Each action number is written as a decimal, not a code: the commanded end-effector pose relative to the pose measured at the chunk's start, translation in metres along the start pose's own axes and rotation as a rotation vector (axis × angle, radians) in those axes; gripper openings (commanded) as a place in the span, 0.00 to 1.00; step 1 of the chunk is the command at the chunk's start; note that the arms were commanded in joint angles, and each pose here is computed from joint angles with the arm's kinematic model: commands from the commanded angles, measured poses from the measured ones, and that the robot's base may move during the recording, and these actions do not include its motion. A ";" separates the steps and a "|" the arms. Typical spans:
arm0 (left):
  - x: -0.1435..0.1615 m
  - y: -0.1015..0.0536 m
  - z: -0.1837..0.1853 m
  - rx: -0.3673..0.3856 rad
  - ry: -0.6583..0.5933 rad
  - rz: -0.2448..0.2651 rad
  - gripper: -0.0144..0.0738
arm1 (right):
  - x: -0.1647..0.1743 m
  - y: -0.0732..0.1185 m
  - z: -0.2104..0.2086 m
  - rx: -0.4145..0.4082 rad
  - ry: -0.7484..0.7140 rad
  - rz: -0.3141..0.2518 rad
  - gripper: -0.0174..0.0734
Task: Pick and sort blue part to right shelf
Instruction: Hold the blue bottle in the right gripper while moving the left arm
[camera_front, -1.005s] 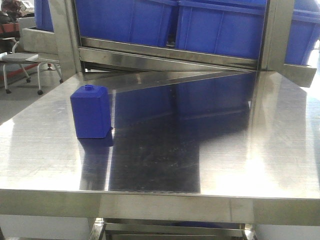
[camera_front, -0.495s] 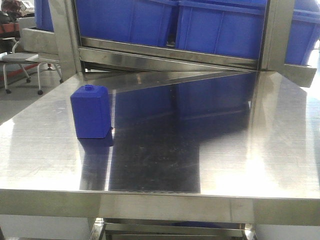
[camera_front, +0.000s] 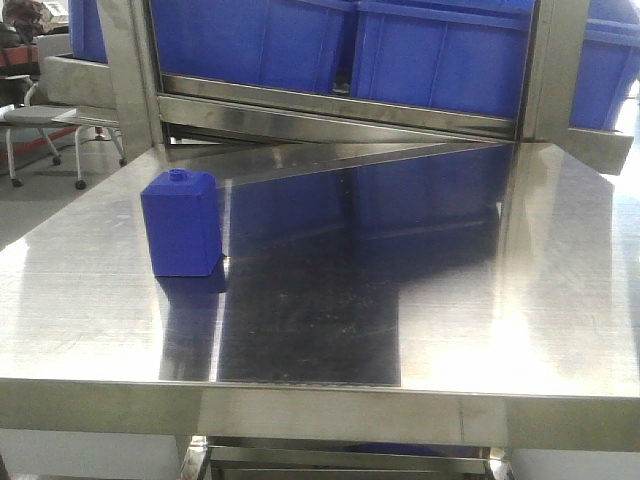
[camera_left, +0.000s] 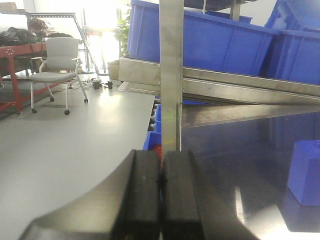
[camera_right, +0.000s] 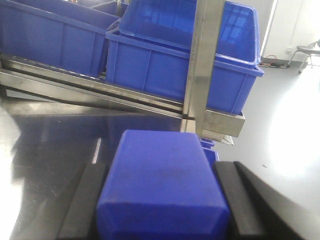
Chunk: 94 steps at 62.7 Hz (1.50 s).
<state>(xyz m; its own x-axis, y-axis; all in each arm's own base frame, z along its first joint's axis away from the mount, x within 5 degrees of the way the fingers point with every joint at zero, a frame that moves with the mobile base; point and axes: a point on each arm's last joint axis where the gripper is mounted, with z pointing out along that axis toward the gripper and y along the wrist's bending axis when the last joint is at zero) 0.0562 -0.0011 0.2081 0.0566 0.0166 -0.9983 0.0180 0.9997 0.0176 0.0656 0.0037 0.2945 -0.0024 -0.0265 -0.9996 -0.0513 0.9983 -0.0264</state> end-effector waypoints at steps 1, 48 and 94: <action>-0.001 0.000 -0.001 0.001 -0.086 -0.014 0.32 | -0.017 -0.002 -0.001 0.018 -0.110 -0.016 0.66; -0.097 0.003 0.018 0.001 -0.088 -0.232 0.32 | -0.017 -0.002 -0.001 0.018 -0.110 -0.016 0.66; -0.126 -0.066 0.152 0.207 0.436 -0.083 0.89 | -0.017 -0.002 -0.001 0.018 -0.110 -0.016 0.66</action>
<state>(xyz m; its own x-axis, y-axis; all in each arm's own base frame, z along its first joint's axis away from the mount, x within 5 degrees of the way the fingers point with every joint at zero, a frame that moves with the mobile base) 0.1844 -0.0596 0.3282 -0.3542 0.0002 -0.9352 0.1972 0.9775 -0.0745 0.0656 0.0036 0.2945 -0.0023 -0.0283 -0.9996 -0.0510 0.9983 -0.0281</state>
